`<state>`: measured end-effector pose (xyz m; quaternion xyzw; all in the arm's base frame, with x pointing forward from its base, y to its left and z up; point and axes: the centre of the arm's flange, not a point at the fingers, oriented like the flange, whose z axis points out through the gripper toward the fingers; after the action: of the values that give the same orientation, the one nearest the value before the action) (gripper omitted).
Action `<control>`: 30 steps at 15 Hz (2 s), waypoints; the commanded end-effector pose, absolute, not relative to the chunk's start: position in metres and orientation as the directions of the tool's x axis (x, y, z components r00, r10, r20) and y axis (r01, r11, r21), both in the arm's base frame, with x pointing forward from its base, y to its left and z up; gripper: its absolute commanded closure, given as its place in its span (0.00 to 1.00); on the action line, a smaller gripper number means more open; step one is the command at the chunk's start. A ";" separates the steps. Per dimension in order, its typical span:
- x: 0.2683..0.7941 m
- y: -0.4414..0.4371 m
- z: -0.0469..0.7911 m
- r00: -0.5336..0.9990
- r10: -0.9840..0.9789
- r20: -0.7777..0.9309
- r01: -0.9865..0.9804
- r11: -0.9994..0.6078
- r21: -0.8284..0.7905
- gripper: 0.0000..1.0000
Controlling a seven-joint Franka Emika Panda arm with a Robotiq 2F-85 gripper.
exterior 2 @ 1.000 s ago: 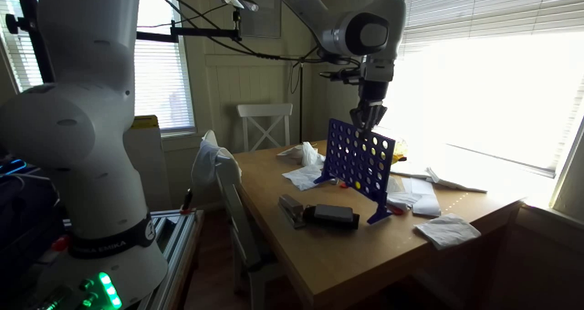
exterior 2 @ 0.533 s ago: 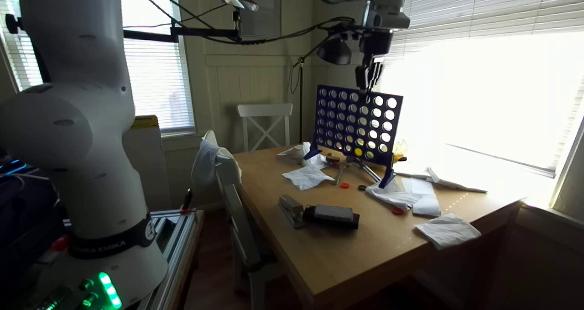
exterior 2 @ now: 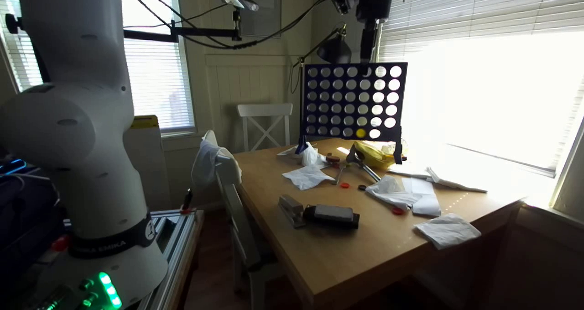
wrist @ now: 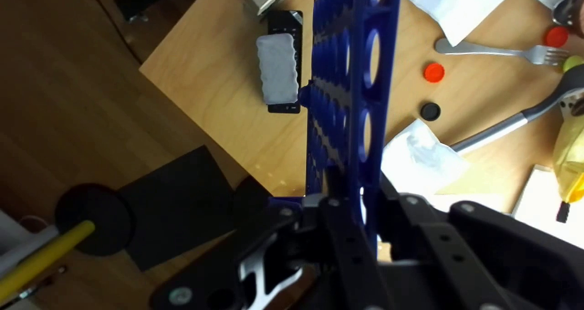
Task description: Rotate the blue gameboard.
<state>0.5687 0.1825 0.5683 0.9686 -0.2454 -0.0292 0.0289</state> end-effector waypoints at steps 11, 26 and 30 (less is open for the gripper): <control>0.578 0.194 0.574 0.976 -0.213 0.040 -0.216 -0.969 0.123 0.96; 0.611 0.233 0.573 0.833 0.553 -0.019 0.552 -0.827 0.110 0.96; 0.617 0.250 0.570 0.704 0.705 -0.079 0.709 -0.704 0.041 0.96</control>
<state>0.6007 0.2385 0.5638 0.9456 0.3210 -0.0026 0.0521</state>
